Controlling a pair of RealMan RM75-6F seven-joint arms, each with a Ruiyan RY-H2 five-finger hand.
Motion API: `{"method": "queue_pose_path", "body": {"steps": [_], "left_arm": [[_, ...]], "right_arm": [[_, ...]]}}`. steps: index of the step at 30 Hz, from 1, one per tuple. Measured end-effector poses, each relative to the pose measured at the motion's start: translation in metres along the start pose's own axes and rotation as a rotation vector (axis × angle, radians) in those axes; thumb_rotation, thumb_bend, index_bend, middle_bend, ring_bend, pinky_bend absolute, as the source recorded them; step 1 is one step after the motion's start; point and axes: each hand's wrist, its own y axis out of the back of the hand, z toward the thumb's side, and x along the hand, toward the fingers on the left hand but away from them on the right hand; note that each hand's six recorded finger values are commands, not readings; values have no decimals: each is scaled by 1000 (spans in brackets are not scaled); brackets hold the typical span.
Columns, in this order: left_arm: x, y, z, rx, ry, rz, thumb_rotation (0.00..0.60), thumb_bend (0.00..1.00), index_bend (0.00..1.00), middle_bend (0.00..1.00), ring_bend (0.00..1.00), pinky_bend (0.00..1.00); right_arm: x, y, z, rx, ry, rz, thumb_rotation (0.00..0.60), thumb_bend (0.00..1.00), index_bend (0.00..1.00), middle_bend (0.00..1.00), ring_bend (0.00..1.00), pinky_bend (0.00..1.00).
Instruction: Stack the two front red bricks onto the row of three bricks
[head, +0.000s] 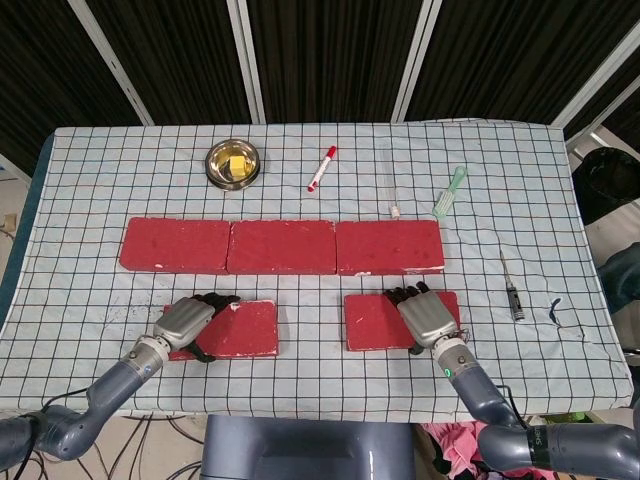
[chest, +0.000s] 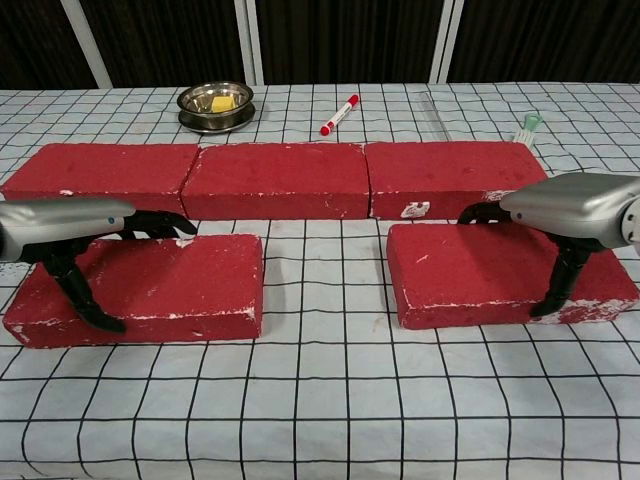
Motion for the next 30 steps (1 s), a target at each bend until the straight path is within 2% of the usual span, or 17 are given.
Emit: {"method": "queue_pose_path", "body": {"steps": [30], "left_arm": [[-4,6,1,-4,1,17,600,211,95,210,109,237]], "right_arm": [[3,6,-2,-6,-5,-14,600,0,198,233,192,127]]}}
